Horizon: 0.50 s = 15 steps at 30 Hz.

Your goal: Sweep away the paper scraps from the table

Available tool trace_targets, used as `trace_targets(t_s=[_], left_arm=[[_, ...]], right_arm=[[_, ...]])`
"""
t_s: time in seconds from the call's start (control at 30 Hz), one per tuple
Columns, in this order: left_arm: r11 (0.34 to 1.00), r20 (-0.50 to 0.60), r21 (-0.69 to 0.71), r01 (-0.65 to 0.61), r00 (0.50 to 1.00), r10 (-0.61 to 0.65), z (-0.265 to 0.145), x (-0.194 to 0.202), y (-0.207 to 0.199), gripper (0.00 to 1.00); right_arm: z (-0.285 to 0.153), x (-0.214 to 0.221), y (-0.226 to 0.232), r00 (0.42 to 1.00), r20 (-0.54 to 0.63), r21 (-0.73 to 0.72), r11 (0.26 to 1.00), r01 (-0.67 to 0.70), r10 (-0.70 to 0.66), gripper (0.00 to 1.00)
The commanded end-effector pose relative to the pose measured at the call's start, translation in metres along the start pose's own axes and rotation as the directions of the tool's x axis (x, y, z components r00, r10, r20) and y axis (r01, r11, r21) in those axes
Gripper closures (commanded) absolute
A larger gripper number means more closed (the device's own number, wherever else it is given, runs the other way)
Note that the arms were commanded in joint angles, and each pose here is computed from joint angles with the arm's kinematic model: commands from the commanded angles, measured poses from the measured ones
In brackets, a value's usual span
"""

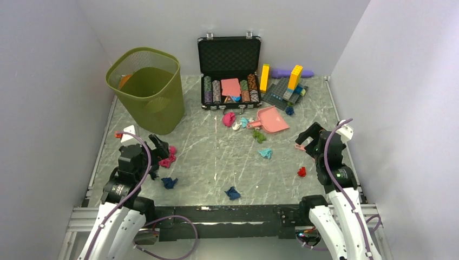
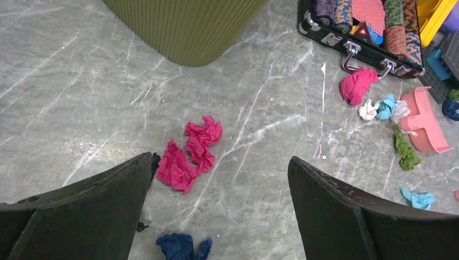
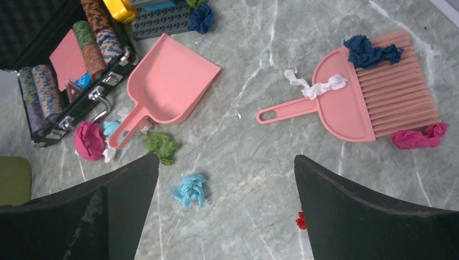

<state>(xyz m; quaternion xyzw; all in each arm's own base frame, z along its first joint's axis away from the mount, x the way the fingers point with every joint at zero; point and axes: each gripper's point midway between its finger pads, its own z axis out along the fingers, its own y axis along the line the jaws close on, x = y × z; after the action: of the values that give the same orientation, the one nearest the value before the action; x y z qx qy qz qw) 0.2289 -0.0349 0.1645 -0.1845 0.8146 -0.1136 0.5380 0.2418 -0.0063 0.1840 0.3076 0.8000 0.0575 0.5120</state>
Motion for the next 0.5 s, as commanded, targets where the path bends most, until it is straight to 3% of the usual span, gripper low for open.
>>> trace_targets(t_s=[0.0, 0.37, 0.47], left_arm=[[0.999, 0.054, 0.028, 0.038, 0.998, -0.040, -0.004, -0.019, -0.010, 0.00], [0.991, 0.081, 0.134, -0.018, 0.997, 0.007, -0.008, -0.031, -0.031, 0.01], [0.963, 0.089, 0.263, -0.067, 0.995, 0.045, -0.013, -0.035, -0.055, 0.01]], right_arm=[[0.000, -0.008, -0.006, 0.999, 0.027, 0.050, 0.998, -0.029, 0.028, 0.00], [0.001, -0.004, -0.008, 0.998, 0.023, 0.060, 0.996, -0.059, 0.058, 0.00], [0.002, 0.000, -0.005, 0.997, -0.002, 0.055, 0.996, -0.073, 0.073, 0.00]])
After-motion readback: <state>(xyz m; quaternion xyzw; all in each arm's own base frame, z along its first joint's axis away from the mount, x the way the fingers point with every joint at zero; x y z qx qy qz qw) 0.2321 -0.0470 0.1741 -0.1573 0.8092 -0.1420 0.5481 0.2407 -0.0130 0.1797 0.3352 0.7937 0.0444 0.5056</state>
